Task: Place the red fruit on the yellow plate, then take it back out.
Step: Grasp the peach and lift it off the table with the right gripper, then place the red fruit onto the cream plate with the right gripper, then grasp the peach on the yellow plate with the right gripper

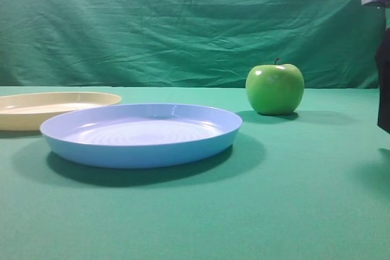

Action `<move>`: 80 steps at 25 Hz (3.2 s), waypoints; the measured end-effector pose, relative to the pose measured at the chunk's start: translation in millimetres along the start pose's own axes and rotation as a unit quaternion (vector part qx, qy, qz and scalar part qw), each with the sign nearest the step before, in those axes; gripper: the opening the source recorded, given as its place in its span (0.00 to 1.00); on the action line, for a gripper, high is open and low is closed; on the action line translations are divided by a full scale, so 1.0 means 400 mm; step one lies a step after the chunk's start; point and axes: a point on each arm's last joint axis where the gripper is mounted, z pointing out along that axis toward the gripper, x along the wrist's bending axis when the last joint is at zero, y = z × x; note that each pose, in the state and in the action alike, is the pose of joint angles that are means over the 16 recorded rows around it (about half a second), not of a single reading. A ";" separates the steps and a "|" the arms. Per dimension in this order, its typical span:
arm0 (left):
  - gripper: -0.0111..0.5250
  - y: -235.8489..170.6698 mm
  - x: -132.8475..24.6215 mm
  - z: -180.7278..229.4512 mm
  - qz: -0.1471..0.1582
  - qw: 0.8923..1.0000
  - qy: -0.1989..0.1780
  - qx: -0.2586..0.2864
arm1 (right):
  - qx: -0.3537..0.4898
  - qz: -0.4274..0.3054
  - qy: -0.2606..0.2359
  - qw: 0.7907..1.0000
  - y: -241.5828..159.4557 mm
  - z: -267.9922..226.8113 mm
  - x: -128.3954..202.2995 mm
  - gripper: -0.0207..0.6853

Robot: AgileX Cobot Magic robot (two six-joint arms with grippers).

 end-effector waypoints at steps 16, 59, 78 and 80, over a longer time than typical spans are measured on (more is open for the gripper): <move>0.02 0.000 0.000 0.000 0.000 1.000 0.000 0.000 | -0.116 -0.094 0.033 0.988 0.249 -0.132 0.139 0.33; 0.02 0.000 0.000 0.000 0.000 1.000 0.000 0.000 | -0.260 -0.310 0.157 0.901 0.529 0.069 0.662 0.88; 0.02 0.000 0.000 0.000 0.000 1.000 0.000 0.000 | -0.260 -0.227 0.139 0.928 0.484 -0.473 0.390 0.05; 0.02 0.000 0.000 0.000 0.000 1.000 0.000 0.000 | -0.265 -0.212 0.128 0.932 0.456 -0.515 0.367 0.03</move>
